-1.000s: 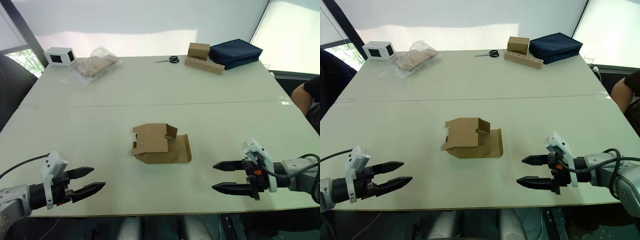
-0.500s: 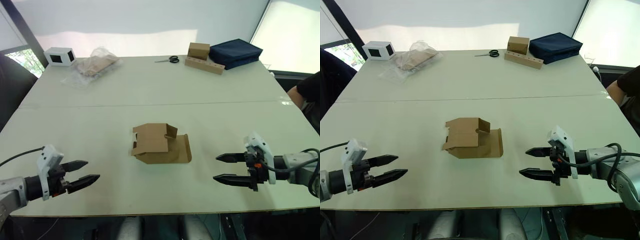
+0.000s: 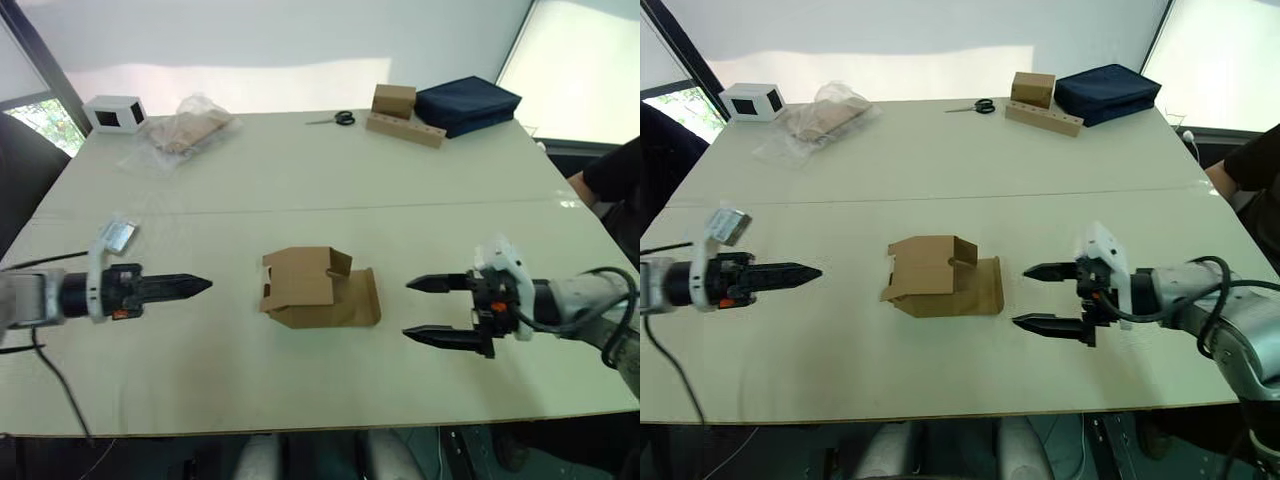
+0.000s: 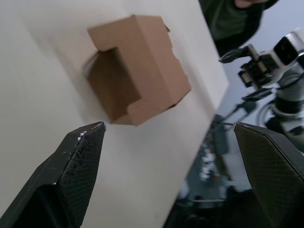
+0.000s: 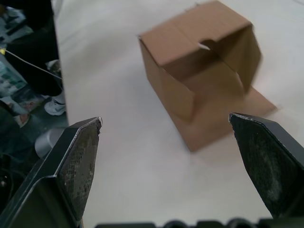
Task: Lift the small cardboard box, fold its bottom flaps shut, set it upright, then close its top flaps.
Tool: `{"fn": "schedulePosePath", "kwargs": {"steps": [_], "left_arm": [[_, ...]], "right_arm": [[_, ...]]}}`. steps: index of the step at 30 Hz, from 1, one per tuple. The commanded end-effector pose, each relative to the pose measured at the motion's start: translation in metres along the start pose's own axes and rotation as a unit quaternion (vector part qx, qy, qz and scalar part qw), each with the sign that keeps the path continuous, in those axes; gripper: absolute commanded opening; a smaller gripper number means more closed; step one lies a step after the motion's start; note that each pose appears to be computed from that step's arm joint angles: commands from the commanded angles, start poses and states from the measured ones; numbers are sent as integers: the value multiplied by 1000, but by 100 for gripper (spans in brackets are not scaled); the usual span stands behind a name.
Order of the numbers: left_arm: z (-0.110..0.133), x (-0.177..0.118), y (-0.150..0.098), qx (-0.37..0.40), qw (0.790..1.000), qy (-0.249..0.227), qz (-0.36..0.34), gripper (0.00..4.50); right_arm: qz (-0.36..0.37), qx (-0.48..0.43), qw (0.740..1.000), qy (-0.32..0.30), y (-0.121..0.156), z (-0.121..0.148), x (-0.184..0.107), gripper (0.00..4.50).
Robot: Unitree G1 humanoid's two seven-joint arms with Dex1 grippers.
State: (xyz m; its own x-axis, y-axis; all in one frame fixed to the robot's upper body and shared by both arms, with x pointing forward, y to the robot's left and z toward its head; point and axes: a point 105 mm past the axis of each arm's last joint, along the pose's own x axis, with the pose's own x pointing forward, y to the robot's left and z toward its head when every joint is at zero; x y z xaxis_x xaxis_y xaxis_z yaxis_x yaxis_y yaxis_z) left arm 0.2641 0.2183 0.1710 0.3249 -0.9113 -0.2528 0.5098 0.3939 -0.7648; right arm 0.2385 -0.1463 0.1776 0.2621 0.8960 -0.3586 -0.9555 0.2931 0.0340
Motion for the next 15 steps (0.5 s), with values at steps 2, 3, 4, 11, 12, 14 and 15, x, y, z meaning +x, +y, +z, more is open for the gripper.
{"fn": "schedulePosePath", "kwargs": {"steps": [2, 3, 4, 11, 12, 14, 15], "left_arm": [[13, 19, 9, -57, 998, -13, -33, 443], [16, 25, 11, -65, 997, -17, -40, 443], [18, 28, 12, -72, 996, -19, -45, 443], [16, 63, 17, -94, 992, 2, -83, 443], [15, 67, 18, -96, 992, 6, -85, 443], [14, 74, 19, -97, 991, 11, -88, 443], [13, 77, 20, -95, 991, 14, -89, 443]], "right_arm": [[26, -48, 998, -22, 19, 24, 18, 450], [25, -53, 998, -21, 21, 25, 21, 450], [24, -56, 998, -21, 22, 26, 23, 450], [5, -59, 998, -14, 22, 26, 29, 450], [3, -59, 998, -13, 22, 26, 29, 450], [0, -58, 998, -12, 21, 26, 29, 450], [-1, -58, 998, -12, 22, 26, 29, 450]]}}
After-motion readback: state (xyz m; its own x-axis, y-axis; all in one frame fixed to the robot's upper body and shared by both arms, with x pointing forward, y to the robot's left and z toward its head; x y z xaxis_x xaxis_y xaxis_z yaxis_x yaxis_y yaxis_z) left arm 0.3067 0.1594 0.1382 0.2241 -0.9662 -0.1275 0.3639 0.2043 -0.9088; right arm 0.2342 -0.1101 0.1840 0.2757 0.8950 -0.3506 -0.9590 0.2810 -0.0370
